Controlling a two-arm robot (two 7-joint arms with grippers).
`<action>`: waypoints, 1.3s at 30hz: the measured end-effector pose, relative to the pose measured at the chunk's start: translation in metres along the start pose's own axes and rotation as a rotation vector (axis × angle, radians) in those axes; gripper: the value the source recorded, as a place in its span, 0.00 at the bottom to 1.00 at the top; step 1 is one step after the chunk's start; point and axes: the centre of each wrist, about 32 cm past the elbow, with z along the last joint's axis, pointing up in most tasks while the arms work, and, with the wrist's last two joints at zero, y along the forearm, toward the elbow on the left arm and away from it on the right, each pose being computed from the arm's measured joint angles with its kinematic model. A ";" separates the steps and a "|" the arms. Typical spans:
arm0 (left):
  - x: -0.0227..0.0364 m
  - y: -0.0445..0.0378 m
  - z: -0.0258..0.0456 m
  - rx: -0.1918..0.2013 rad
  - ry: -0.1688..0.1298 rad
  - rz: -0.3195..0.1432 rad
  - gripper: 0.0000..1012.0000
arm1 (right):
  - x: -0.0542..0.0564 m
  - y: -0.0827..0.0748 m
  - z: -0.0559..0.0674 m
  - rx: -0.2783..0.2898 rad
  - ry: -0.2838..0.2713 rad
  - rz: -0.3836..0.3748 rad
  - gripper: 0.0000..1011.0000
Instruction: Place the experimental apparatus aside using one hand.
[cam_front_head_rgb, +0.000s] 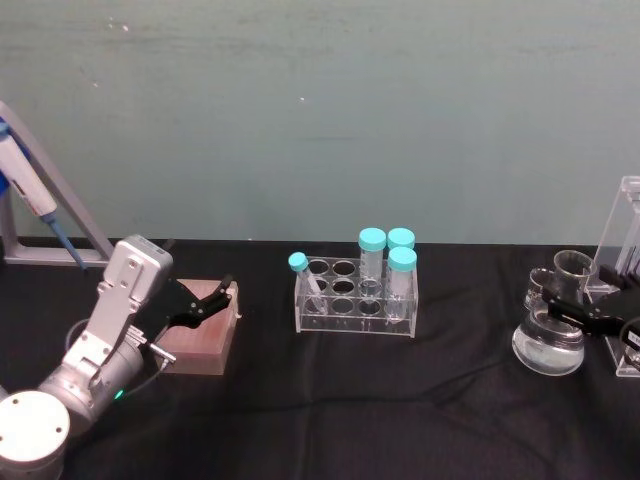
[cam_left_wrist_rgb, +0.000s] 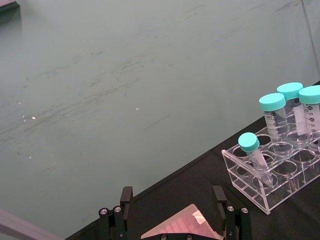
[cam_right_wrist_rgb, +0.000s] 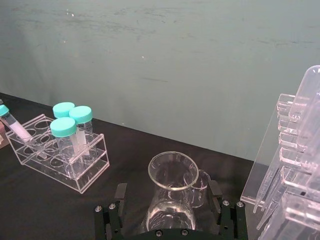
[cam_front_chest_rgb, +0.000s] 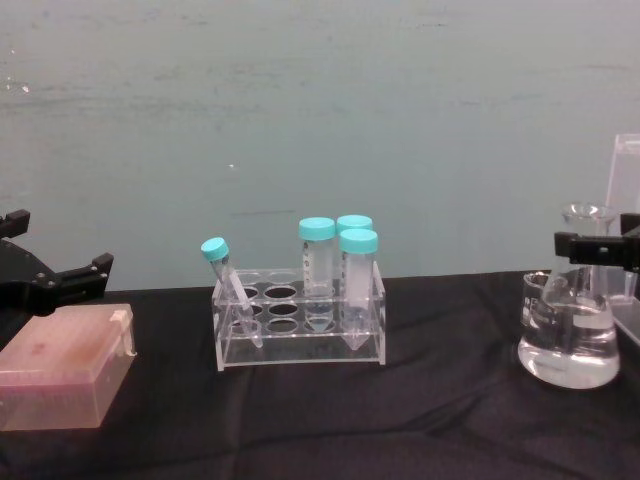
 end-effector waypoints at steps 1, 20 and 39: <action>0.0000 0.0000 0.0000 0.000 0.000 0.000 0.99 | 0.000 0.000 0.000 0.000 0.000 0.000 0.99; 0.0000 0.0000 0.0000 0.000 0.000 0.000 0.99 | -0.009 -0.023 0.004 0.012 0.024 -0.007 0.99; 0.0000 0.0000 0.0000 0.000 0.000 0.000 0.99 | -0.019 -0.043 0.006 0.011 0.015 0.074 0.99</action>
